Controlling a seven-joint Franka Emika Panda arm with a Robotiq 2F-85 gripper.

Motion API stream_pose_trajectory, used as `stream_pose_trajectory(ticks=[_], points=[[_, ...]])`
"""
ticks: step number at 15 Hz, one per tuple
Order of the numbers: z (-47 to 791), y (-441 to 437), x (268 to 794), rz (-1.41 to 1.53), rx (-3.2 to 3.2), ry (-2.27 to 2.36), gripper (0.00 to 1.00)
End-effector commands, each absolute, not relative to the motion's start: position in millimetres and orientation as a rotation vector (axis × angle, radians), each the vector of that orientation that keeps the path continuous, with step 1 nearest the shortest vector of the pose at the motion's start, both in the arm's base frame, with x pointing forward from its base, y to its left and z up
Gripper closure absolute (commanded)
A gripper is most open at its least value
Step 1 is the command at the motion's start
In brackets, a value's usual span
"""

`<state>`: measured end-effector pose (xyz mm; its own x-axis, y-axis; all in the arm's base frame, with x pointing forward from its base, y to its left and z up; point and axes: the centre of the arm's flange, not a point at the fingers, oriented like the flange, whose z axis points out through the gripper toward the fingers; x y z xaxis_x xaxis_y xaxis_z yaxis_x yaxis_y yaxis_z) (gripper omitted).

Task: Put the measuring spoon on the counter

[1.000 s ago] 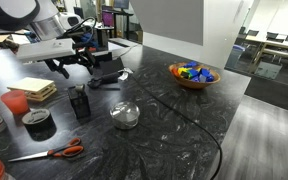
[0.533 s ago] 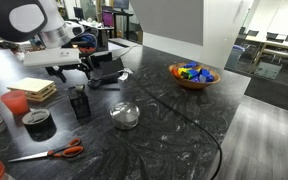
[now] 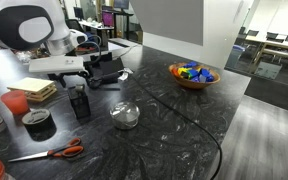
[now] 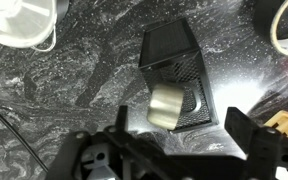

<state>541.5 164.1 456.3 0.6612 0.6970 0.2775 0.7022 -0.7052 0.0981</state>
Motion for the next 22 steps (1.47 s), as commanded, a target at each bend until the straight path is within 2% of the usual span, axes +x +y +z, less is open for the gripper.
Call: stream_pose_trajectory(ticks=[1, 2, 11, 22], points=[[453.2, 160.6, 543.4, -0.474, -2.784, -1.201, 0.27], [452.3, 160.0, 543.1, -0.472, -2.775, -1.197, 0.30], [451.0, 153.6, 542.2, -0.475, -2.783, -1.179, 0.95], [472.5, 151.3, 542.5, -0.581, -2.770, -1.163, 0.93]])
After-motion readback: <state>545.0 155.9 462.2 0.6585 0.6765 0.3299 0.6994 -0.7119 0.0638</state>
